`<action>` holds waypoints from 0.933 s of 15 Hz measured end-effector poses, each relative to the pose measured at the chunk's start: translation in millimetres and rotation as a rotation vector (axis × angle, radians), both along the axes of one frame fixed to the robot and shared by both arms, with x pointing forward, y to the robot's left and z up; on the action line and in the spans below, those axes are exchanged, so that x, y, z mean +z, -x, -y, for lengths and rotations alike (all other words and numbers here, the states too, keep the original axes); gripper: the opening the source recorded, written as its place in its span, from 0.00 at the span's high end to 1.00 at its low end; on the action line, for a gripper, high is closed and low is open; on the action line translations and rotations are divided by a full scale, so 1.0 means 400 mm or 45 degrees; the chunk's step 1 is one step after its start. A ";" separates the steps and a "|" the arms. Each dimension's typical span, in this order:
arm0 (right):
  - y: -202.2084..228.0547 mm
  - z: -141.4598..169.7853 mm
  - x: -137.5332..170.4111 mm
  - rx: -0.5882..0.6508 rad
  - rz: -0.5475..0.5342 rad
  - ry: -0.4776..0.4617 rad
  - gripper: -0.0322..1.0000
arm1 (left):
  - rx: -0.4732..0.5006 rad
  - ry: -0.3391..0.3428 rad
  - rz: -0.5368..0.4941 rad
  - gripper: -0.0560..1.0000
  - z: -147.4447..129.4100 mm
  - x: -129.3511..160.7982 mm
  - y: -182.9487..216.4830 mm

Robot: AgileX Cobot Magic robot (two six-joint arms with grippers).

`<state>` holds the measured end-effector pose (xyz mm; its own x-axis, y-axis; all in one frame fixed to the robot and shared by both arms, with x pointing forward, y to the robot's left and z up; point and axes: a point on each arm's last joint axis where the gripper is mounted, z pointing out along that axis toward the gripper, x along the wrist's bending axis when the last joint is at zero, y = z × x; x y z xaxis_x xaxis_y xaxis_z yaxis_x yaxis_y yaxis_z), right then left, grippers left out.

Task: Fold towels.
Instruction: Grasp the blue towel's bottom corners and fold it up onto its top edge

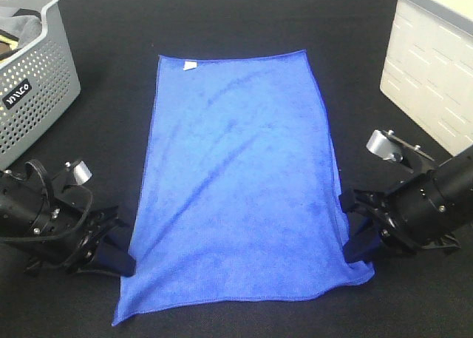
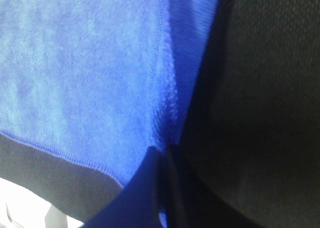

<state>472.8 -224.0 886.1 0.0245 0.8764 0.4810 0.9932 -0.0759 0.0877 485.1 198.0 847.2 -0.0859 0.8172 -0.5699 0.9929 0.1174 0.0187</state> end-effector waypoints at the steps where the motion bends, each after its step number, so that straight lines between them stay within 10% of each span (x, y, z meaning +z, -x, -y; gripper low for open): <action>1: 0.010 0.002 0.011 0.001 0.016 -0.001 0.97 | -0.022 -0.010 0.010 0.95 -0.002 0.010 0.002; 14: 0.171 0.020 -0.020 0.035 -0.224 0.012 0.97 | -0.196 -0.180 -0.058 0.95 -0.056 0.137 0.152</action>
